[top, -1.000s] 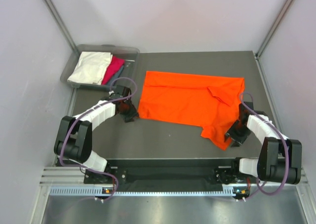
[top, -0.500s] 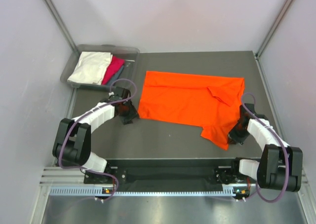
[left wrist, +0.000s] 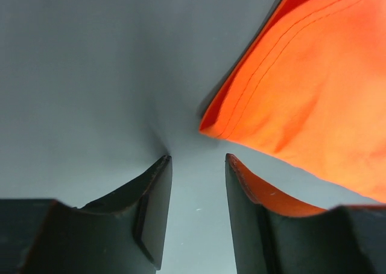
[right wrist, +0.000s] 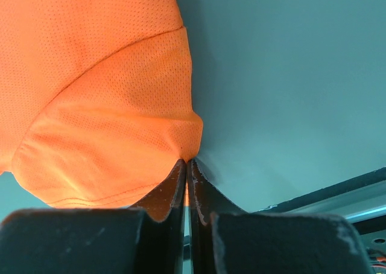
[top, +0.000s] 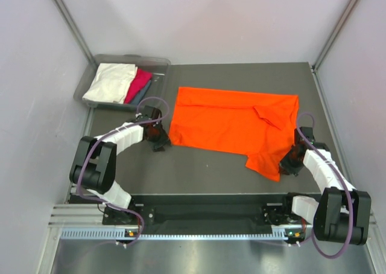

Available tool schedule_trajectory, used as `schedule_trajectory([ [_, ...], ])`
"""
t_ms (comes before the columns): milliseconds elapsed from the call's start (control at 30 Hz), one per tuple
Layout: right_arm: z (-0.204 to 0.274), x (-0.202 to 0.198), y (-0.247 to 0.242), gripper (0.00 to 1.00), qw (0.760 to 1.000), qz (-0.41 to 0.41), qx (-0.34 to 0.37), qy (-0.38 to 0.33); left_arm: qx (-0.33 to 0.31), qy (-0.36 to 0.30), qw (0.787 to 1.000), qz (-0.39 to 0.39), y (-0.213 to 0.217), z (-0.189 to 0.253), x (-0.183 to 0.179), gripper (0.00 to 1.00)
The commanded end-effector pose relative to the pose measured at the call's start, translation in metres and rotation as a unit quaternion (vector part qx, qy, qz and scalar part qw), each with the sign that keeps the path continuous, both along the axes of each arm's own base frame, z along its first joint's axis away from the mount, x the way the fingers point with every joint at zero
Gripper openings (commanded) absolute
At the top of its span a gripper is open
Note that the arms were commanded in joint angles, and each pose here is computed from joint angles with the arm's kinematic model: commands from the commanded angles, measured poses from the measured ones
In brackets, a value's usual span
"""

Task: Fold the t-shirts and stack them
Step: Fold the tshirt

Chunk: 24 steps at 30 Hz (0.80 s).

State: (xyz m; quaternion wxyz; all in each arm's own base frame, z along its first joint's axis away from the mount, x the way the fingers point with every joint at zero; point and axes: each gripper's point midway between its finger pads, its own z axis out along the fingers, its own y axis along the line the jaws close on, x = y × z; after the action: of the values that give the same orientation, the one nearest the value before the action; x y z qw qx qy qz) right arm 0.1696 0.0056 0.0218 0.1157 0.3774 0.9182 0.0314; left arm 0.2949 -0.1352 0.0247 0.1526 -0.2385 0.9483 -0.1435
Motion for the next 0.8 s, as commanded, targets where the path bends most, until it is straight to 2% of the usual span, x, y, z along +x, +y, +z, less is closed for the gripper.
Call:
schedule_trajectory([
  [0, 0.007, 0.01, -0.002, 0.0, 1.0, 0.001, -0.004, -0.025, 0.008, -0.031, 0.999, 0.01, 0.001, 0.002, 0.023, 0.45],
  [300, 0.008, 0.013, 0.002, 0.0, 1.0, 0.007, 0.007, -0.029, 0.032, -0.022, 0.999, 0.014, 0.006, -0.017, 0.03, 0.43],
  [400, 0.01, 0.015, 0.001, 0.0, 0.999, 0.007, 0.004, -0.031, 0.033, -0.024, 0.999, 0.009, 0.006, -0.022, 0.03, 0.35],
  [500, 0.012, 0.015, 0.0, 0.0, 0.999, 0.007, 0.001, -0.031, 0.031, -0.025, 0.999, 0.002, 0.005, -0.023, 0.029, 0.14],
  [533, 0.013, 0.015, 0.0, 0.0, 0.999, 0.007, 0.001, -0.031, 0.03, -0.026, 0.999, 0.001, 0.005, -0.022, 0.029, 0.0],
  [767, 0.031, 0.016, -0.008, 0.0, 0.998, 0.01, -0.023, -0.049, 0.021, -0.02, 1.0, -0.005, 0.007, -0.013, 0.006, 0.0],
])
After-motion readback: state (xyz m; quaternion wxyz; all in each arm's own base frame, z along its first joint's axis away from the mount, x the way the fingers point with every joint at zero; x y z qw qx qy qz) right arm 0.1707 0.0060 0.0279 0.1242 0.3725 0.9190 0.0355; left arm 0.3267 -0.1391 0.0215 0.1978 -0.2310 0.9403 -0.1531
